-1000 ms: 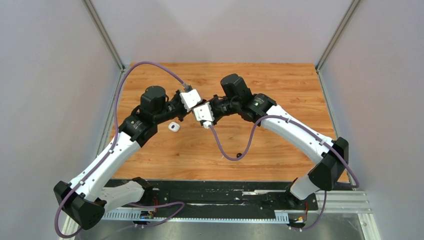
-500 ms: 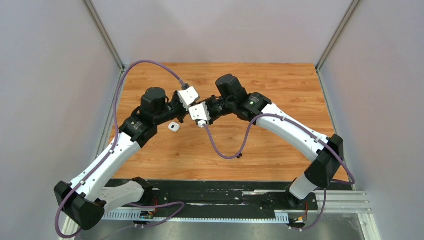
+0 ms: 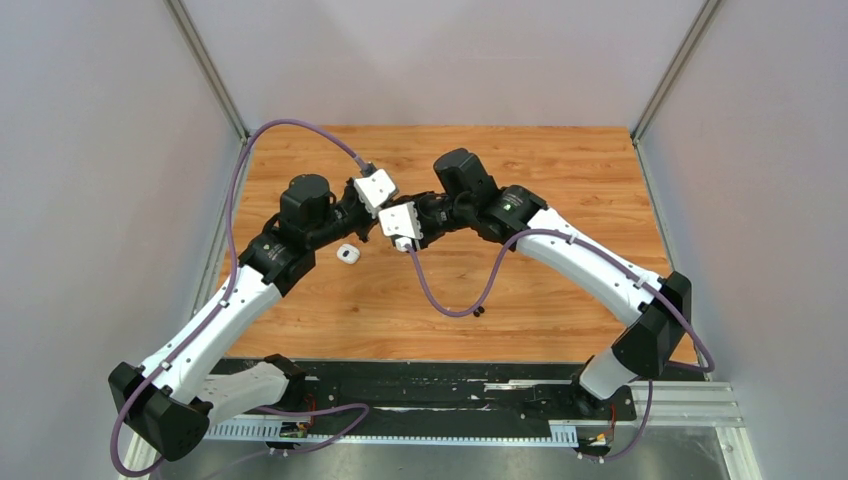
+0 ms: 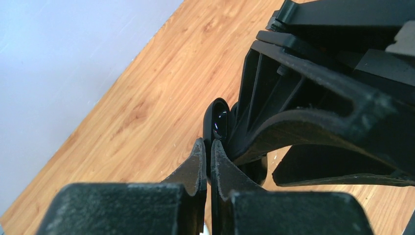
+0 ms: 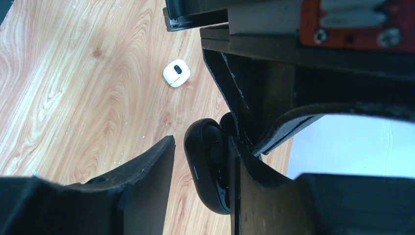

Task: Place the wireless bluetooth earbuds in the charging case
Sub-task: Place the earbud in the charging case, then adjust the earbud at the center of the board.

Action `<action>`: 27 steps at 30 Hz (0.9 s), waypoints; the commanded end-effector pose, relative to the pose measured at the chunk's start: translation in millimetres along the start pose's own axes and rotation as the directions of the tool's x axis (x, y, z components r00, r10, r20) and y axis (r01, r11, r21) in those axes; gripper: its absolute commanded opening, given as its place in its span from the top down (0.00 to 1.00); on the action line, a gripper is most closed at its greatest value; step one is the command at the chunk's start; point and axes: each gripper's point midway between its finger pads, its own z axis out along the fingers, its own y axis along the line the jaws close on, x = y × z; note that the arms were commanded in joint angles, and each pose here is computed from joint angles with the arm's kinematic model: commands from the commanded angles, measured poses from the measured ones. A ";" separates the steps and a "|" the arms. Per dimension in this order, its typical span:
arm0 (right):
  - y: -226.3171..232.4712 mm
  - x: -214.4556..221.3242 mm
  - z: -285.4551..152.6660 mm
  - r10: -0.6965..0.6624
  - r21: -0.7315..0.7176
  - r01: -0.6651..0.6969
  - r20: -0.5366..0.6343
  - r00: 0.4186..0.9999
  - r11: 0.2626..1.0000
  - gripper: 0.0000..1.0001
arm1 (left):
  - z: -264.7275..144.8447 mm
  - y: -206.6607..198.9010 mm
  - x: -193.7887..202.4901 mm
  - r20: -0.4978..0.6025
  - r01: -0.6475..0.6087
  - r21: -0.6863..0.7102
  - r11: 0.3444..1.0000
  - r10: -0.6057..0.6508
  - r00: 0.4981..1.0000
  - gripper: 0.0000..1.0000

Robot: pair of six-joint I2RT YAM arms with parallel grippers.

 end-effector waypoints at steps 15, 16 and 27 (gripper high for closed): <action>-22.9 -30.0 -59.8 0.209 0.160 -0.233 0.156 0.965 0.959 0.44 | -0.6 9.4 -43.3 0.141 -0.114 -0.030 0.993 0.117 0.983 1.00; -24.3 -32.4 -62.8 0.211 0.167 -0.239 0.165 0.963 0.957 0.43 | -0.1 9.3 -42.9 0.138 -0.117 -0.029 0.993 0.120 0.983 1.00; -11.0 -7.6 -118.8 0.441 0.298 -0.476 0.180 0.879 0.827 0.41 | -6.0 14.5 -34.2 0.081 -0.177 -0.048 0.983 0.180 0.980 1.00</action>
